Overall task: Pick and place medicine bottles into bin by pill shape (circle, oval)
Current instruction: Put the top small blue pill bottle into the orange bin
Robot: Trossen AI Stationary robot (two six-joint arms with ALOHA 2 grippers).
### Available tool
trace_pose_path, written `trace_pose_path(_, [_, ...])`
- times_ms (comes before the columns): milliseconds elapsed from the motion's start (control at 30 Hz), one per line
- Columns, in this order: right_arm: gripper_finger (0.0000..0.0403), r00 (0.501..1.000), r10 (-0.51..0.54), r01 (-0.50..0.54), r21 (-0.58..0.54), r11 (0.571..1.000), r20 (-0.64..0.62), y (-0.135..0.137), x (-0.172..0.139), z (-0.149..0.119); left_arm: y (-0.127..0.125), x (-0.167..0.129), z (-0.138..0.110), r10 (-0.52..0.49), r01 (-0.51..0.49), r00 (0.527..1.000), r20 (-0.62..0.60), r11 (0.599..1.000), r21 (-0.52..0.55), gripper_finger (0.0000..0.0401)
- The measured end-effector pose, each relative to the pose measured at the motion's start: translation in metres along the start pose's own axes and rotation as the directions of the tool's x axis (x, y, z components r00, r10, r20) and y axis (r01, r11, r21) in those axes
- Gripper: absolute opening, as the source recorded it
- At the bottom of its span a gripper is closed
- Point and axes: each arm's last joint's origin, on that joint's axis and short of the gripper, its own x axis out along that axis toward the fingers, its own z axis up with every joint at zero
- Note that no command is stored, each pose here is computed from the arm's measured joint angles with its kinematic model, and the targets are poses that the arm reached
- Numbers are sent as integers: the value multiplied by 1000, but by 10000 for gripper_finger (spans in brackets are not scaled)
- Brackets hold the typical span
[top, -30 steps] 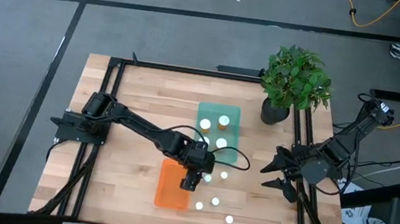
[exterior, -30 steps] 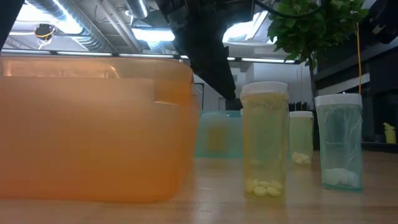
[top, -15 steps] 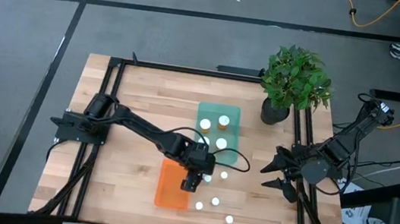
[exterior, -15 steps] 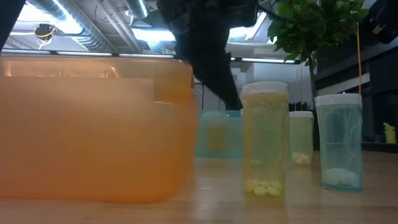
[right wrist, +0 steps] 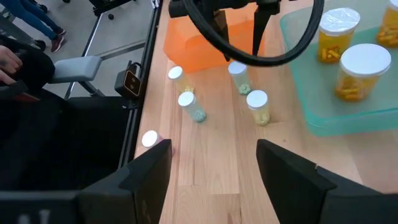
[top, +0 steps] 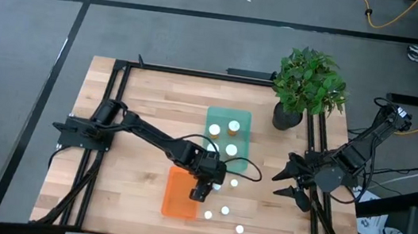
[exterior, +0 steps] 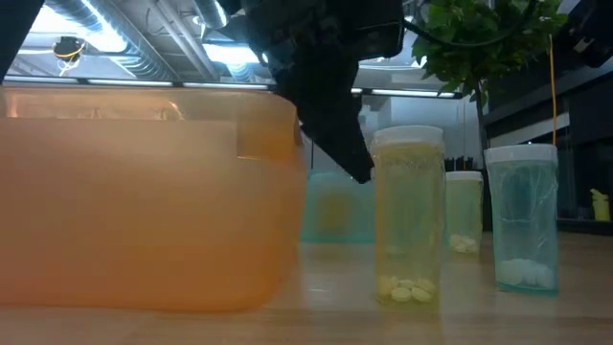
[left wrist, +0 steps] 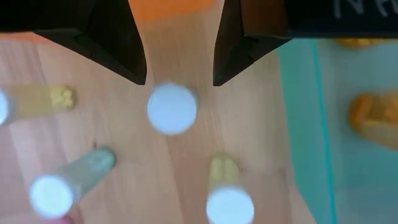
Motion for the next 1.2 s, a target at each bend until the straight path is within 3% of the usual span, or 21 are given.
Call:
trace_pose_path(733, [236,1000,0,0,1,1000,-1,0,0,0,0,14,5,-11,4,997,70,996,89,177])
trace_pose_path(1200, [236,1000,22,-22,2,1000,-21,1,0,-1,-3,17,7,-14,6,995,95,996,85,177])
